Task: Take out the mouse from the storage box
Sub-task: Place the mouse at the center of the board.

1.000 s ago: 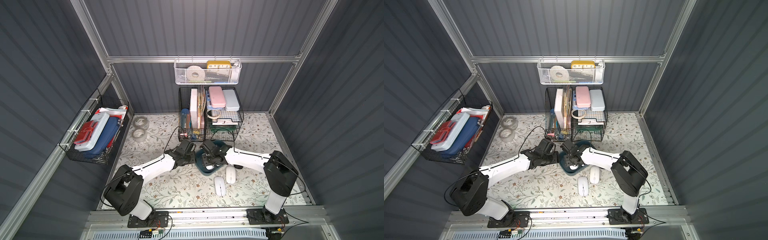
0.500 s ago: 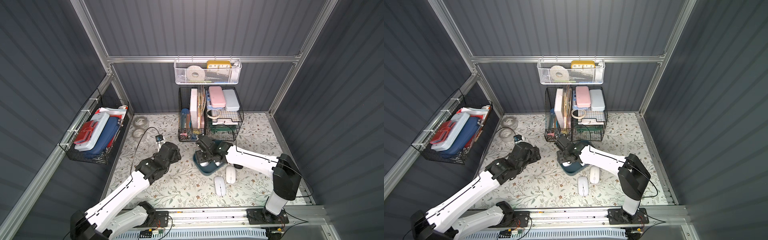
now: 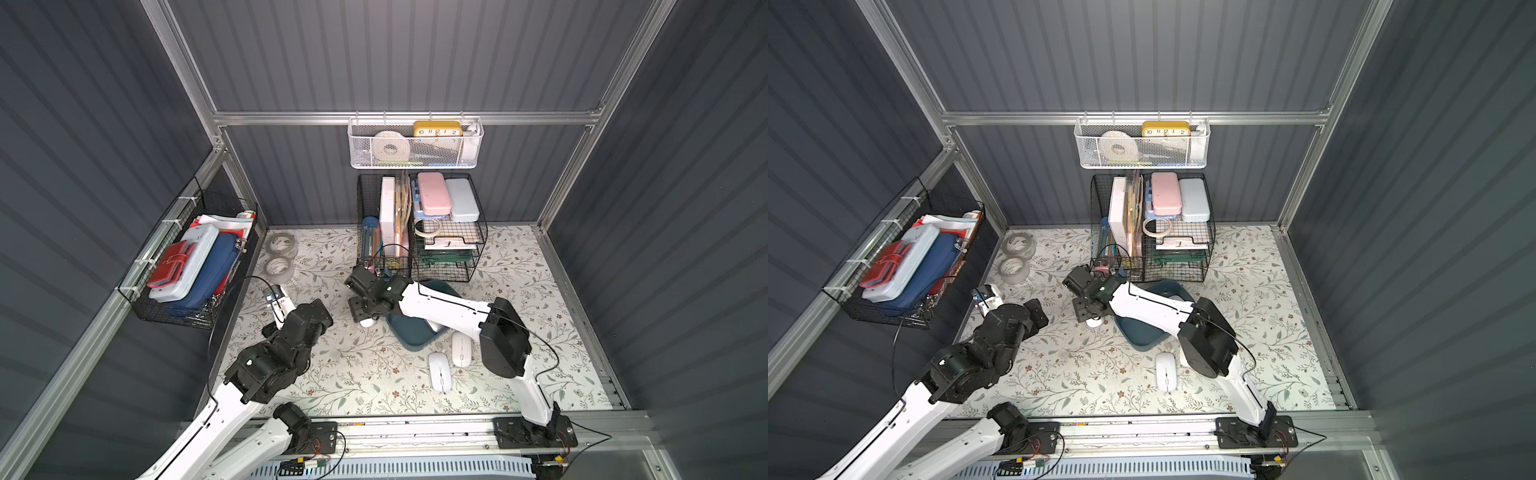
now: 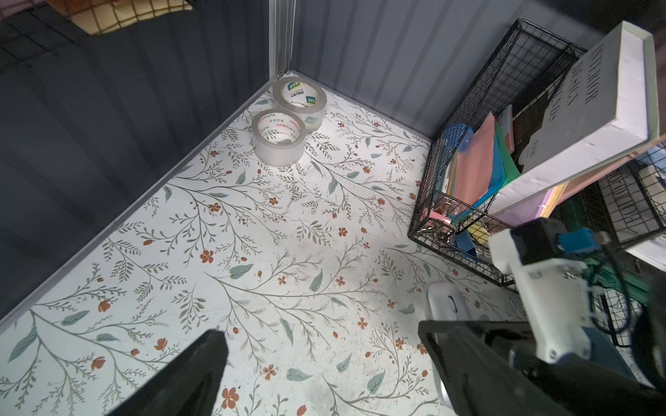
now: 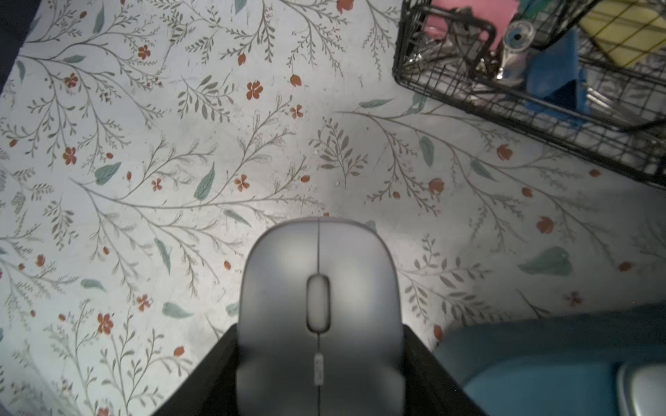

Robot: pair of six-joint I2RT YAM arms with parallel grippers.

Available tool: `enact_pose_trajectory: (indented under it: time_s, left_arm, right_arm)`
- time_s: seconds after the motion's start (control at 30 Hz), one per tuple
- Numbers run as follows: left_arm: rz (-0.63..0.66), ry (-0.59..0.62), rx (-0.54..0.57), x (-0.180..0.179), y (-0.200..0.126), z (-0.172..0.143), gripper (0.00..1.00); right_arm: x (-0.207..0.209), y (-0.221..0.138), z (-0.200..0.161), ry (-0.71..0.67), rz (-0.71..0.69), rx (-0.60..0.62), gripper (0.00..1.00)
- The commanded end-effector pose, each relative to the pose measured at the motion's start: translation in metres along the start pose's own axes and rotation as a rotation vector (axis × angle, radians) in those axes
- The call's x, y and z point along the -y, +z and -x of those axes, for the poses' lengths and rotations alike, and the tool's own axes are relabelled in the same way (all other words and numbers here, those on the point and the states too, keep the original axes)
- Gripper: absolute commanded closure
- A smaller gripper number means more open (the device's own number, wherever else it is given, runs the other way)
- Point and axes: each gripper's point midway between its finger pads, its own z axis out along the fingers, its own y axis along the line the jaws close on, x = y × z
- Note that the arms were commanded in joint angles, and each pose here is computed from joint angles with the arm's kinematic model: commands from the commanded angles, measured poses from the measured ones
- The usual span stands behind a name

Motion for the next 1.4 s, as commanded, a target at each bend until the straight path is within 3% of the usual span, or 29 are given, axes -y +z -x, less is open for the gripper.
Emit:
enact_pose_trajectory:
  time_s: [0.0, 0.43, 0.77, 1.17, 1.37]
  left_arm:
    - [0.048, 0.004, -0.005, -0.013, 0.001, -0.005, 0.01]
    - [0.049, 0.011, -0.038, -0.011, 0.010, -0.021, 0.01]
    - [0.052, 0.015, -0.042, -0.010, 0.014, -0.025, 0.01]
    - [0.049, 0.005, -0.049, -0.010, 0.015, -0.027, 0.01]
    - [0.025, 0.010, -0.066, -0.004, 0.017, -0.031, 0.01]
  right_arm:
    - [0.007, 0.013, 0.006, -0.014, -0.072, -0.002, 0.50]
    - [0.003, 0.078, 0.010, -0.045, -0.117, -0.045, 0.49]
    - [0.006, 0.100, -0.003, -0.012, -0.074, -0.103, 0.45]
    - [0.007, 0.085, 0.013, 0.015, -0.035, -0.084, 0.31]
    - [0.009, 0.045, 0.039, 0.006, -0.041, -0.018, 0.25]
